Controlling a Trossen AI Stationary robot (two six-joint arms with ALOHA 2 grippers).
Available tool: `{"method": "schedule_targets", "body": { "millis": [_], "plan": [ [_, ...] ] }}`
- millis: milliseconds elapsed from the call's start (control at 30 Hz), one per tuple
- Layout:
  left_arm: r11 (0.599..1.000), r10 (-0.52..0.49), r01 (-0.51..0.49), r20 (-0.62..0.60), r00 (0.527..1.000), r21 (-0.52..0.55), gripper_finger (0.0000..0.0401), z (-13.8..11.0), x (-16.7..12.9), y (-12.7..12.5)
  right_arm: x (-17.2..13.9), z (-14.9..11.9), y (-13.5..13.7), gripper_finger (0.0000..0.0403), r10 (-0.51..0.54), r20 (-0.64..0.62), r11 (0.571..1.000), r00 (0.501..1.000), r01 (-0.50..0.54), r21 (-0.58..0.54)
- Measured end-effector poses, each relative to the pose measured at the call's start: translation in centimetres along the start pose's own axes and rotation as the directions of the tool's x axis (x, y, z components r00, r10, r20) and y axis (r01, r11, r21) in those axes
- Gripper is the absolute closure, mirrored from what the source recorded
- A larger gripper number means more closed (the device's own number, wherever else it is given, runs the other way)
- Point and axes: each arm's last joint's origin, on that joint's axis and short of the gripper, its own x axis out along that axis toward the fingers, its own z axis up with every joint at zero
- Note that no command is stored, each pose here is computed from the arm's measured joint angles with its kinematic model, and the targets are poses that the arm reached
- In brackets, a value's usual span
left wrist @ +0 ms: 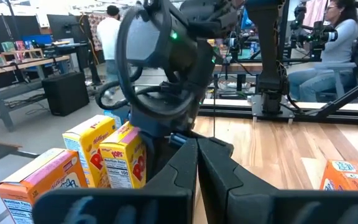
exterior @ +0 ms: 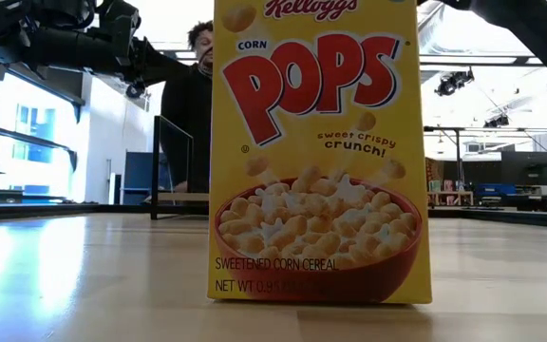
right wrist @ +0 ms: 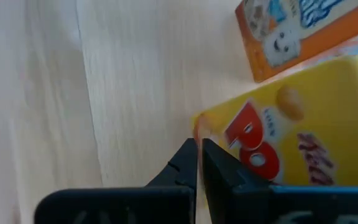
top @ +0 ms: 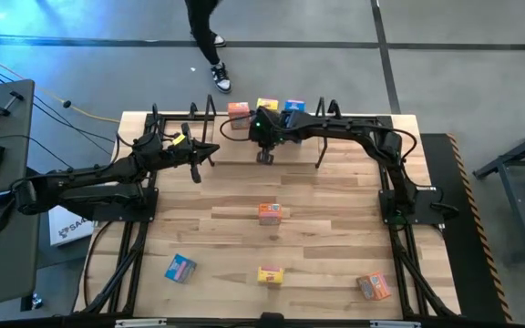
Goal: Stack cereal on shelf
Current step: Put the top cereal box on the shelf aligned with the other yellow cereal box
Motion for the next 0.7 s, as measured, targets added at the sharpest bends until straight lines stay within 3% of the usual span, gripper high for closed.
{"method": "schedule_targets", "body": {
  "millis": [700],
  "plan": [
    [1.0,0.0,0.0,0.001,1.0,-0.001,0.0396,0.01,0.0,0.0,0.27,0.03,-0.43,0.0402,-0.129,0.006,0.987,0.992,0.127,0.102]
  ]
}}
